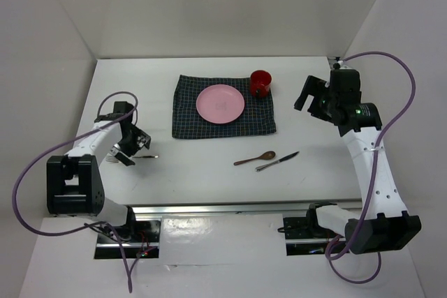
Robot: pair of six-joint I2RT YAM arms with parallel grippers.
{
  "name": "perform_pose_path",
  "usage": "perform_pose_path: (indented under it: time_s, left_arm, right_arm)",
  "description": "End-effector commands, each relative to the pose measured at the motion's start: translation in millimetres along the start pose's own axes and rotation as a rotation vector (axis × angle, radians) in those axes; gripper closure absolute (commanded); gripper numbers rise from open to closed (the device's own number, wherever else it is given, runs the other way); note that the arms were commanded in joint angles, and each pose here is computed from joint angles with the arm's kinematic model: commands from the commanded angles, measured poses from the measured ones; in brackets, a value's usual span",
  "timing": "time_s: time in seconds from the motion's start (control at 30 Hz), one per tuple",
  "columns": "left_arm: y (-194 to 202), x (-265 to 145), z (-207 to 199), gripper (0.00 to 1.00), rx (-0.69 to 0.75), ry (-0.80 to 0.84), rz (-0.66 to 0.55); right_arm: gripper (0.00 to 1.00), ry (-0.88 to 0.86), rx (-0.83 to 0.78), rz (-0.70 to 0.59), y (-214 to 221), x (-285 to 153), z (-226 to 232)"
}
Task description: Set the dinner table for one person
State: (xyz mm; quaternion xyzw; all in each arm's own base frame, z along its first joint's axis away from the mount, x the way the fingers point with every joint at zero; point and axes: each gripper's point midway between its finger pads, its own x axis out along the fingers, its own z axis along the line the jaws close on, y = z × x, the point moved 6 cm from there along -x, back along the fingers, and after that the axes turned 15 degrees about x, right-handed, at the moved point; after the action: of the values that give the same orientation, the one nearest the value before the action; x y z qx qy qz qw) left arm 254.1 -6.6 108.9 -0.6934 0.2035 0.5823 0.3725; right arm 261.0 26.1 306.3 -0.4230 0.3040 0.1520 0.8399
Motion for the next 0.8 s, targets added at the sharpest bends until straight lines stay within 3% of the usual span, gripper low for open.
perform_pose_path:
  time_s: [0.0, 0.2, 0.4, 0.53, 0.57, 0.6, 0.77]
  left_arm:
    - [-21, 6, 5, 0.12, -0.155, -0.033, -0.042]
    - [-22, 36, 19, 0.14, -0.24, -0.097, 0.049]
    - [-22, 55, 20, 0.19, -0.266, -0.117, 0.054]
    - [-27, 58, 22, 0.68, -0.272, -0.136, 0.058]
    - [-30, 53, 22, 0.89, -0.273, -0.138, 0.043]
    - [-37, 45, 21, 0.98, -0.26, -0.144, 0.023]
    - [-64, -3, 7, 1.0, -0.115, -0.135, -0.128]
  right_arm:
    - [0.0, -0.063, -0.017, -0.032, -7, -2, 7]
    - [0.0, -0.049, -0.026, -0.014, -1, 3, 2]
    - [0.0, -0.044, -0.027, -0.006, 1, 5, 0]
    - [0.0, -0.038, -0.027, 0.001, 2, 8, 0]
    - [0.0, -0.03, -0.027, -0.005, 1, 8, -1]
    - [0.0, -0.024, -0.027, 0.002, 3, 9, -2]
    - [0.0, -0.017, -0.027, 0.01, 5, 14, -4]
